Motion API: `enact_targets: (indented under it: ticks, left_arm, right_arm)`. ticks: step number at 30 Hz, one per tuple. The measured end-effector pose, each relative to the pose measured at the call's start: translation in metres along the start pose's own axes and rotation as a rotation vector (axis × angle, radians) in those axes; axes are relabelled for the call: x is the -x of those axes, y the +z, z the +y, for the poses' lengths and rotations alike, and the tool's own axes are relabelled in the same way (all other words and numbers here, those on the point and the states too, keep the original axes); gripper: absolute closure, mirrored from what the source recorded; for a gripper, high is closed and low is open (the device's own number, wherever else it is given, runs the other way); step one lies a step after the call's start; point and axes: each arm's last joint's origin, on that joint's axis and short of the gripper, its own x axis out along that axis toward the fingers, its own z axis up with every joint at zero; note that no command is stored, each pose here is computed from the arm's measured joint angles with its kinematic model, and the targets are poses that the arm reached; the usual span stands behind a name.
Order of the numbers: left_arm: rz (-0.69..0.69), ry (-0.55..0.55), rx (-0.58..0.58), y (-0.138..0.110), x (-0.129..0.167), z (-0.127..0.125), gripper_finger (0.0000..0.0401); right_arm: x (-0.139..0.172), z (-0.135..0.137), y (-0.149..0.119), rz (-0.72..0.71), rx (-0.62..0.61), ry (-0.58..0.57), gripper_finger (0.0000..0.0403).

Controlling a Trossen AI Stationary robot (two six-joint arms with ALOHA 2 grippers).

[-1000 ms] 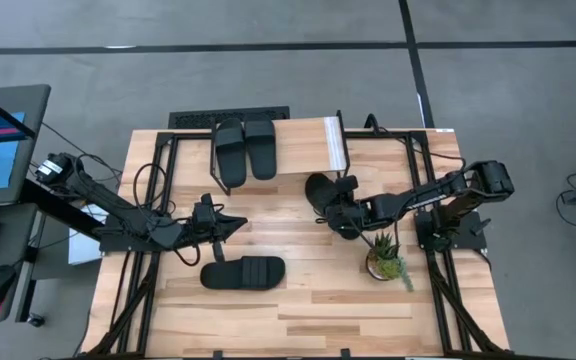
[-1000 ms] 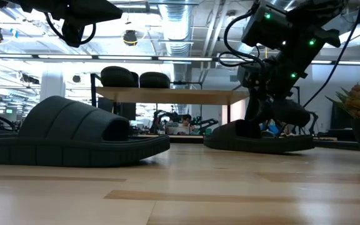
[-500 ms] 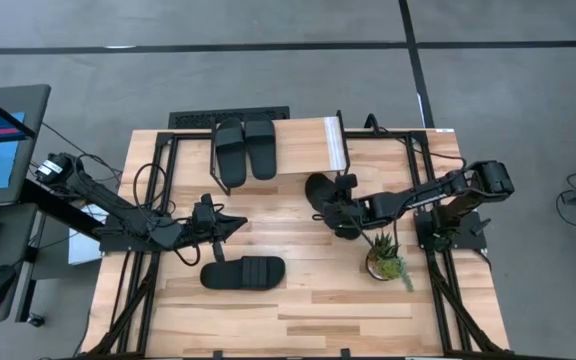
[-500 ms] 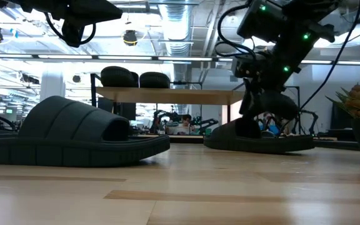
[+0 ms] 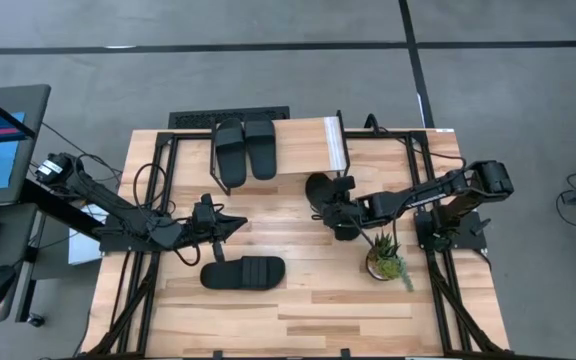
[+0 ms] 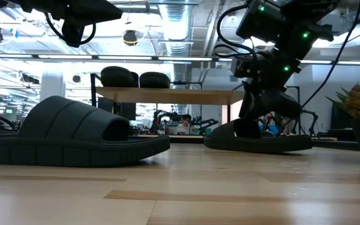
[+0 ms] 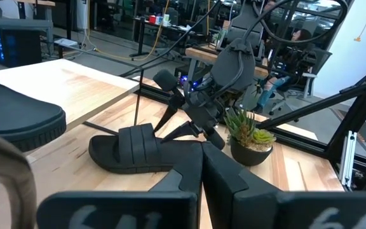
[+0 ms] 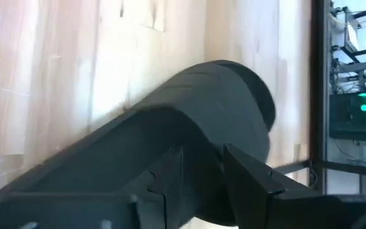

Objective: Pick and place slides into the shelf
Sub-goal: Put the black slipper on the shelf

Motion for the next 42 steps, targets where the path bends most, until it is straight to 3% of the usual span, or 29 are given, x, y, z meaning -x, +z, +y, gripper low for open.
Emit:
enact_targets:
  ticks: [14, 42]
  left_arm:
    - [0.003, 0.0, -0.007, -0.0004, 0.0, 0.0001, 0.0401]
    - [0.006, -0.007, -0.007, -0.0005, 0.0, -0.0001, 0.0401]
  right_arm:
    - [-0.0054, -0.0081, -0.0017, 0.006, -0.081, 0.002, 0.03]
    - [-0.0058, -0.0088, -0.0019, 0.007, 0.008, 0.001, 0.03]
